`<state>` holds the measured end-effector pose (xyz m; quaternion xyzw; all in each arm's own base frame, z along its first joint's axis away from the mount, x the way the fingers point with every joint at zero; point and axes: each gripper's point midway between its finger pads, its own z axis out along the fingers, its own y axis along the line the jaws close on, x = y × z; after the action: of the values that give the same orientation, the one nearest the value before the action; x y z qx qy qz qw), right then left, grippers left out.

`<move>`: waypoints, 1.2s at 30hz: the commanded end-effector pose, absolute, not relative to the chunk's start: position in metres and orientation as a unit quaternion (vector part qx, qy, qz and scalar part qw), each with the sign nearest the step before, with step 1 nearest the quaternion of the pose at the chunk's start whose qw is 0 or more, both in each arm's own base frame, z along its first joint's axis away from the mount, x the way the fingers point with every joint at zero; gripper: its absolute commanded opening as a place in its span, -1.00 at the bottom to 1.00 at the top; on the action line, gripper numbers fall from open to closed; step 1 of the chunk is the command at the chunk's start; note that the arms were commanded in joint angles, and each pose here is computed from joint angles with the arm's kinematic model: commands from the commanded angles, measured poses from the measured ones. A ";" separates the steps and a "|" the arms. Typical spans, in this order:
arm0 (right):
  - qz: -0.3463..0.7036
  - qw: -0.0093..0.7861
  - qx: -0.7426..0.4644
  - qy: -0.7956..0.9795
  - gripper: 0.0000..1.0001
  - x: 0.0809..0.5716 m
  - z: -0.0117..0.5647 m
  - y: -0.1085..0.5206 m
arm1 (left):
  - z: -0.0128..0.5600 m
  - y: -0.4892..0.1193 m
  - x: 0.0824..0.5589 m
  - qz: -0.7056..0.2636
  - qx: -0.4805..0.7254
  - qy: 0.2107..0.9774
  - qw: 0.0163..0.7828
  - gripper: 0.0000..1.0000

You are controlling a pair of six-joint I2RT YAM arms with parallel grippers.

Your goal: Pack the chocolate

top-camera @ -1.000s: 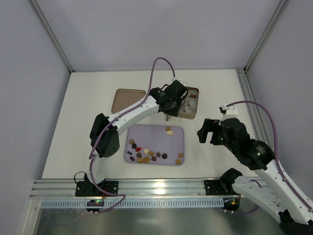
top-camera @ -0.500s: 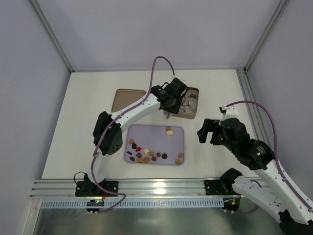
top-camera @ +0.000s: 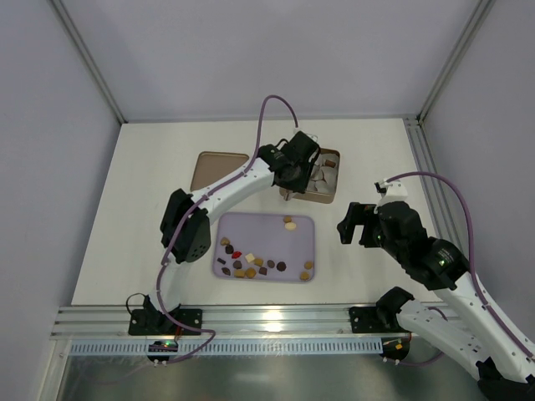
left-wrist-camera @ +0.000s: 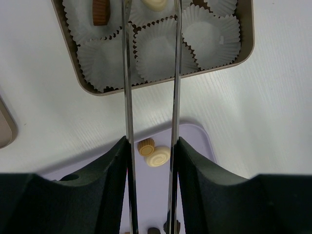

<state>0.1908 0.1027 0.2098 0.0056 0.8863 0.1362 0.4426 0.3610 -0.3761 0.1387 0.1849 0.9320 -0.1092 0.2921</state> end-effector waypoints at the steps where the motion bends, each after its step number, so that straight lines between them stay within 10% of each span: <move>1: 0.133 0.458 0.006 0.879 0.99 0.194 0.220 0.100 | 0.178 -0.387 0.371 -0.144 0.189 0.912 0.334 -0.16; 18: 0.135 0.460 0.006 0.877 1.00 0.196 0.220 0.102 | 0.248 -0.331 0.296 -0.186 0.196 0.895 0.355 -0.18; 36: 0.156 0.447 0.001 0.881 0.99 0.203 0.211 0.118 | 0.175 -0.278 0.187 -0.162 0.232 0.924 0.259 -0.16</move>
<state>0.1961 0.1115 0.2022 -0.0003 0.8903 0.1419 0.4326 0.1885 -0.2726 0.1661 0.2404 0.9285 -0.1440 0.2435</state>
